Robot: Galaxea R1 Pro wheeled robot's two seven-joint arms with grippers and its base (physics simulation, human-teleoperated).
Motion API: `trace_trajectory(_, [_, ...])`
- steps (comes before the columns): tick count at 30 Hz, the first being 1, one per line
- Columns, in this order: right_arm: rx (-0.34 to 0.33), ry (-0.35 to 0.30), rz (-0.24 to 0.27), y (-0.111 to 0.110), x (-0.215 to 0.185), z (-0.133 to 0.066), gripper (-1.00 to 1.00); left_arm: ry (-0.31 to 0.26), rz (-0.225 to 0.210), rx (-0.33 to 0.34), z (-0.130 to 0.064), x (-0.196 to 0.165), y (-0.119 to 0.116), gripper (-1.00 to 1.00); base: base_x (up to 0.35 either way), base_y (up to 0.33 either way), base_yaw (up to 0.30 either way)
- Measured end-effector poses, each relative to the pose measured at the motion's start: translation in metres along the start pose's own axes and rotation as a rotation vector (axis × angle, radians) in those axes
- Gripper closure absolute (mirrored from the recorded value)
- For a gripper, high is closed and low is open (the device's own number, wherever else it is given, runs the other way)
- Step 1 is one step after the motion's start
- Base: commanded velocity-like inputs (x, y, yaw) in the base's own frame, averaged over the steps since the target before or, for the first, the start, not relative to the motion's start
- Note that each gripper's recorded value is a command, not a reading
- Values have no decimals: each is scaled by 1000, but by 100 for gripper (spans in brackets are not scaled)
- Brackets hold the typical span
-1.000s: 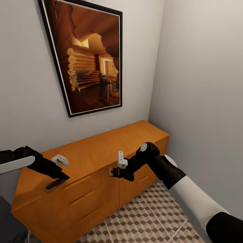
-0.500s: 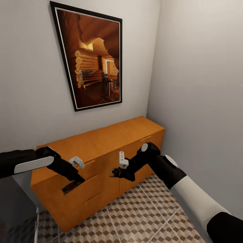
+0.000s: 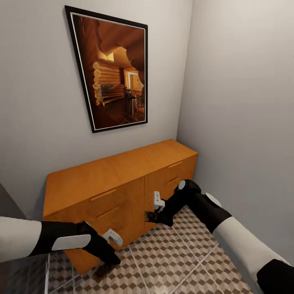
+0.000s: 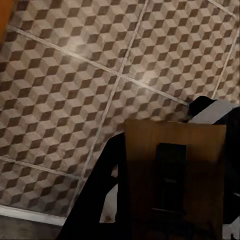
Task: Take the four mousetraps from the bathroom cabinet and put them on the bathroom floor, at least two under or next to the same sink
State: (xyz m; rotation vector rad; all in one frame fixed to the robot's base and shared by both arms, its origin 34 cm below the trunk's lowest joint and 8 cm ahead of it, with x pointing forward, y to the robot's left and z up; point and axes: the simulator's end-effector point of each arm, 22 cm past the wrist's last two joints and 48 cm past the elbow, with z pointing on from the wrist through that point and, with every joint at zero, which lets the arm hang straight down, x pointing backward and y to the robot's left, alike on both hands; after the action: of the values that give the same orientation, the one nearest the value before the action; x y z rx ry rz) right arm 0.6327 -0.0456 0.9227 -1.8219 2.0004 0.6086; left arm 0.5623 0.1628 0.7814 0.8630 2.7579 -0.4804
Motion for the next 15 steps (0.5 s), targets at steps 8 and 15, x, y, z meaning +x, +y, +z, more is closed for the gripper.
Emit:
trace_trajectory(8, [-41,81,130,2,62,22,100,31,-6,-7,62,14,-30,100,0,0,0])
trace_trajectory(15, [-50,131,155,6,118,48,100,65,-25,-30,105,34,-50,100,0,0,0])
